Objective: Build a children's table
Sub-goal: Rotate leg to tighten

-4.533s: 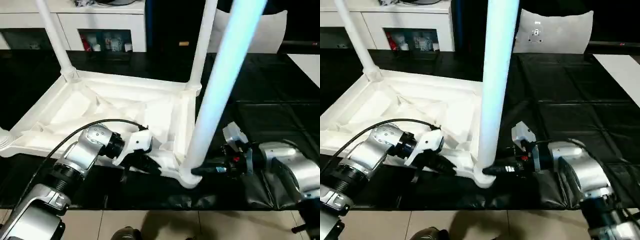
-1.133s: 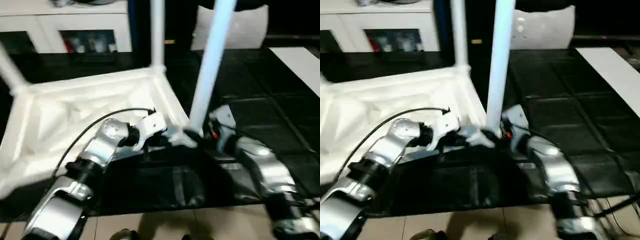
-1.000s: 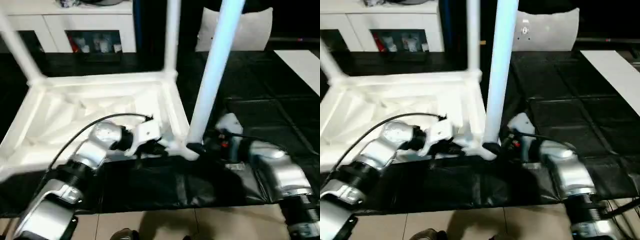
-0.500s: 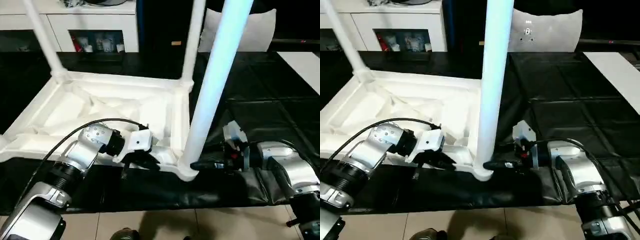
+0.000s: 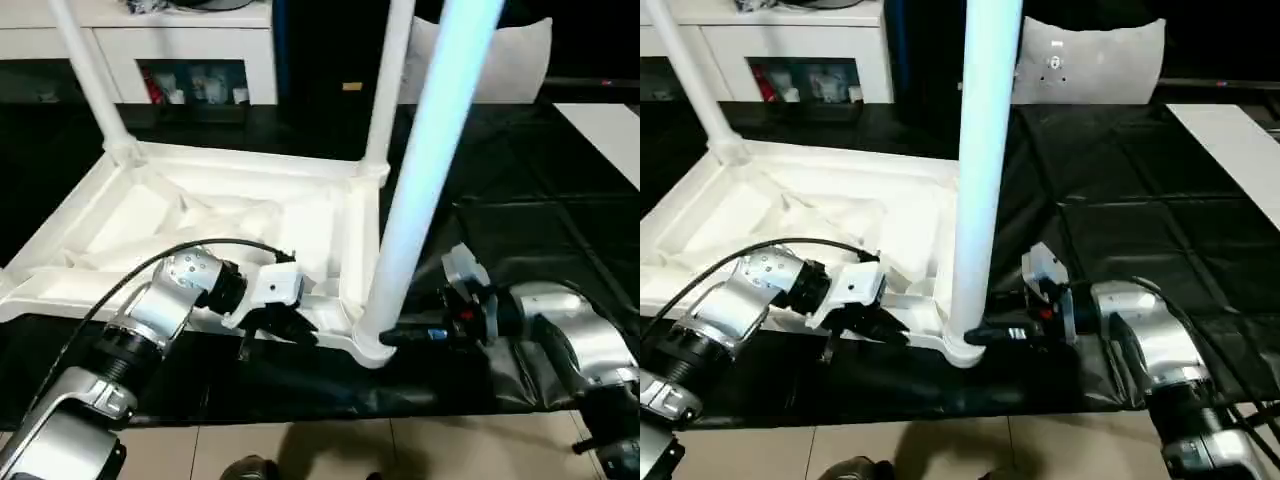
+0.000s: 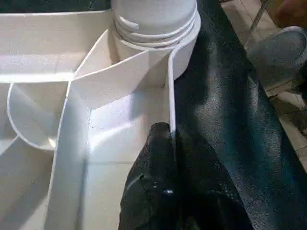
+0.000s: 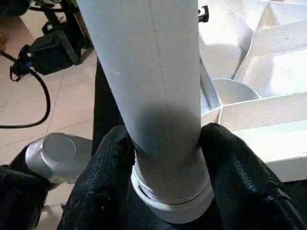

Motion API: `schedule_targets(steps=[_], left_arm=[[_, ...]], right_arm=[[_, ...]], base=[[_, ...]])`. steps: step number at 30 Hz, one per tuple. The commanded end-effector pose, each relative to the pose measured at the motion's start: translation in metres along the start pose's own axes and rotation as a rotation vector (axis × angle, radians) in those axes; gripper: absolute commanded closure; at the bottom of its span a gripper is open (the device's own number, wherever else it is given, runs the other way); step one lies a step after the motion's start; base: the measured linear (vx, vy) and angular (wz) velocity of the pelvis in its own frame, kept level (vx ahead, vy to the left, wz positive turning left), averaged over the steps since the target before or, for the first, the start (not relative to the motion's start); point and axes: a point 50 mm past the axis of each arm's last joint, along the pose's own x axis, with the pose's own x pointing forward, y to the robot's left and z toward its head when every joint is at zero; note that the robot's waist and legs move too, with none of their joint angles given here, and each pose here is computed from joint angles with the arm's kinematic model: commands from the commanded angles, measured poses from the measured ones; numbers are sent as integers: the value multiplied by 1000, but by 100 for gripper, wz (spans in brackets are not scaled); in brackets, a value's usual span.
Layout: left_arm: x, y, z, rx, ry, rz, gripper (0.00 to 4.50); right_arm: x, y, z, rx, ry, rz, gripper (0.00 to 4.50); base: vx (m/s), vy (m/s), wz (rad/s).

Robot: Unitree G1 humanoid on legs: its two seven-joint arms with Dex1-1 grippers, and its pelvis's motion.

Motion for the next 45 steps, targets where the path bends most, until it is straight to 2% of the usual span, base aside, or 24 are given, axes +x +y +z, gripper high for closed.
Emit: schedule_targets(steps=[1, 4, 7, 9, 15, 16, 17, 21, 26, 30, 32, 34, 35, 37, 41, 43, 45], left_arm=[[15, 4, 11, 3, -44, 18, 450], [23, 13, 20, -49, -101, 99, 450], [31, 20, 30, -101, -143, 145, 450], [40, 33, 39, -138, -155, 243, 450], [48, 53, 49, -201, -159, 427, 450], [49, 53, 50, -186, -146, 434, 450], [51, 52, 49, -162, -122, 421, 450], [48, 49, 44, -158, -113, 402, 450], [39, 44, 34, -142, -98, 374, 450], [32, 36, 28, -108, -92, 314, 450], [28, 29, 24, -79, -88, 249, 450], [26, 27, 22, -68, -86, 224, 450], [21, 21, 18, -39, -74, 180, 450], [18, 18, 15, -17, -74, 152, 450], [11, 7, 9, 4, -29, 45, 450], [11, 7, 9, 4, -29, 45, 450], [9, 2, 8, 18, -13, -1, 450]], right_arm=[[17, 4, 1, 31, -23, -16, 260], [35, -4, -3, 80, -8, -199, 260], [49, -15, 1, 128, -46, -361, 260], [61, -27, 7, 188, -64, -519, 260], [81, -40, 17, 262, -97, -712, 260], [83, -39, 18, 245, -101, -721, 260], [84, -39, 20, 196, -108, -741, 205], [79, -35, 20, 202, -129, -714, 169], [56, -33, 15, 165, -128, -704, 134], [43, -26, 13, 59, -88, -601, 88], [35, -18, 9, 5, -39, -488, 88], [32, -15, 8, -8, -23, -446, 88], [22, -11, 5, -44, 8, -363, 88], [16, -8, 4, -70, 22, -316, 88], [7, -1, 2, -66, 50, -149, 88], [7, -1, 2, -66, 50, -149, 88], [4, 2, 2, -53, 64, -91, 116]], base=[[0, 0, 0], [0, 0, 0], [0, 0, 0], [0, 0, 0], [0, 0, 0], [0, 0, 0], [0, 0, 0], [0, 0, 0], [0, 0, 0], [0, 0, 0], [0, 0, 0], [0, 0, 0], [0, 0, 0], [0, 0, 0], [0, 0, 0], [0, 0, 0], [0, 0, 0]])
